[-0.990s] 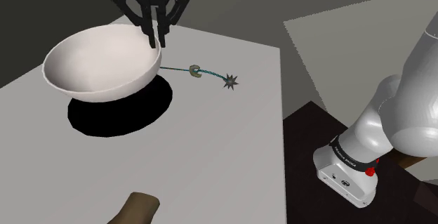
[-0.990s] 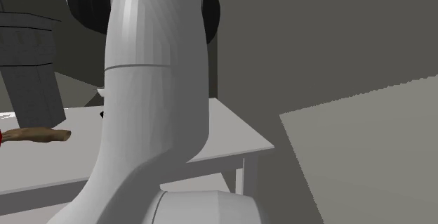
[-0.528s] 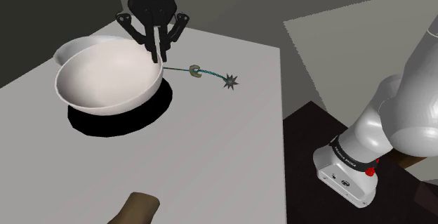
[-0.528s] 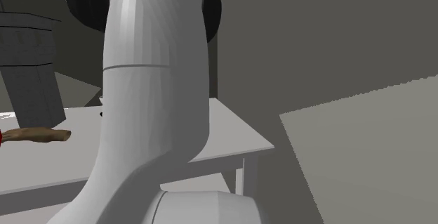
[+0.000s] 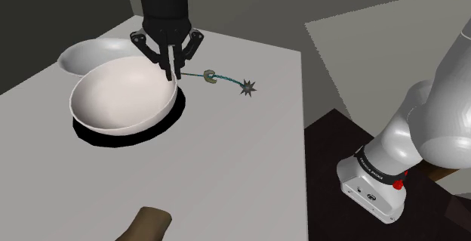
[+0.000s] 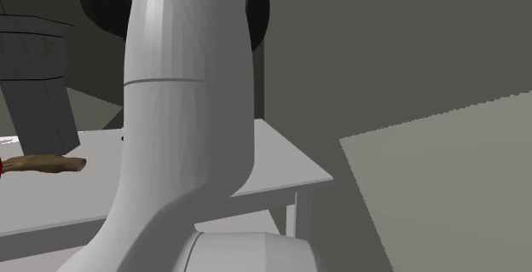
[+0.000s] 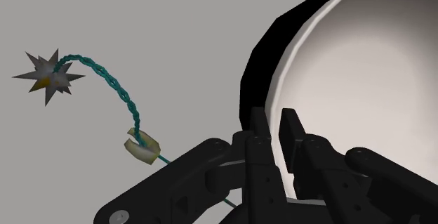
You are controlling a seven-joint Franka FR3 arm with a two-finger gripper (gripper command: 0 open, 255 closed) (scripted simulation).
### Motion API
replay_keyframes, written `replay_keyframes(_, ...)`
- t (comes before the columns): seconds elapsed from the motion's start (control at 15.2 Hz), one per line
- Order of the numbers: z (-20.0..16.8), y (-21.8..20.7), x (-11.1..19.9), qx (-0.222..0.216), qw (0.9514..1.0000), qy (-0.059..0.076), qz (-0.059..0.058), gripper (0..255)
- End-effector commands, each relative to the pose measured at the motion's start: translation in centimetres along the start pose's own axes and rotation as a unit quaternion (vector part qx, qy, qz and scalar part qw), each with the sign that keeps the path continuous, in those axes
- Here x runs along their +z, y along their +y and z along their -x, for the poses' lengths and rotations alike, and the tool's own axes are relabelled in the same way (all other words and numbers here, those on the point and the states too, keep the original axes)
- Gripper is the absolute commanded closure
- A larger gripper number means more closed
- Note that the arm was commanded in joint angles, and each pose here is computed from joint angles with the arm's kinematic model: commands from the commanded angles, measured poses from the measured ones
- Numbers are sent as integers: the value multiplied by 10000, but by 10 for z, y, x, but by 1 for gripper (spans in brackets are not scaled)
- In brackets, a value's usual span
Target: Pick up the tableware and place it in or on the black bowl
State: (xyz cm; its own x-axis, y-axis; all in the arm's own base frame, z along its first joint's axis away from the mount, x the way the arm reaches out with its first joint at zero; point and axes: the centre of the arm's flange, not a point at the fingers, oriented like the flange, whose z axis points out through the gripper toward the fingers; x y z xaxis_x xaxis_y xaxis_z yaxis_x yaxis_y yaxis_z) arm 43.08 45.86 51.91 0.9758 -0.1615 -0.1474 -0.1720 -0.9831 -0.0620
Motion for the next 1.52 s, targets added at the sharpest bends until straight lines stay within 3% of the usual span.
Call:
replay_keyframes(0.0, 0, 0, 0, -1, 10000, 3, -4, 255)
replay_keyframes(0.26, 0, 0, 0, -1, 10000, 3, -4, 255)
replay_keyframes(0.33, 0, 0, 0, -1, 10000, 3, -4, 0)
replay_keyframes(0.66, 0, 0, 0, -1, 10000, 3, -4, 0)
replay_keyframes(0.92, 0, 0, -50, -1, 10000, 3, -4, 0)
replay_keyframes(1.45, 0, 0, -50, -1, 10000, 3, -4, 0)
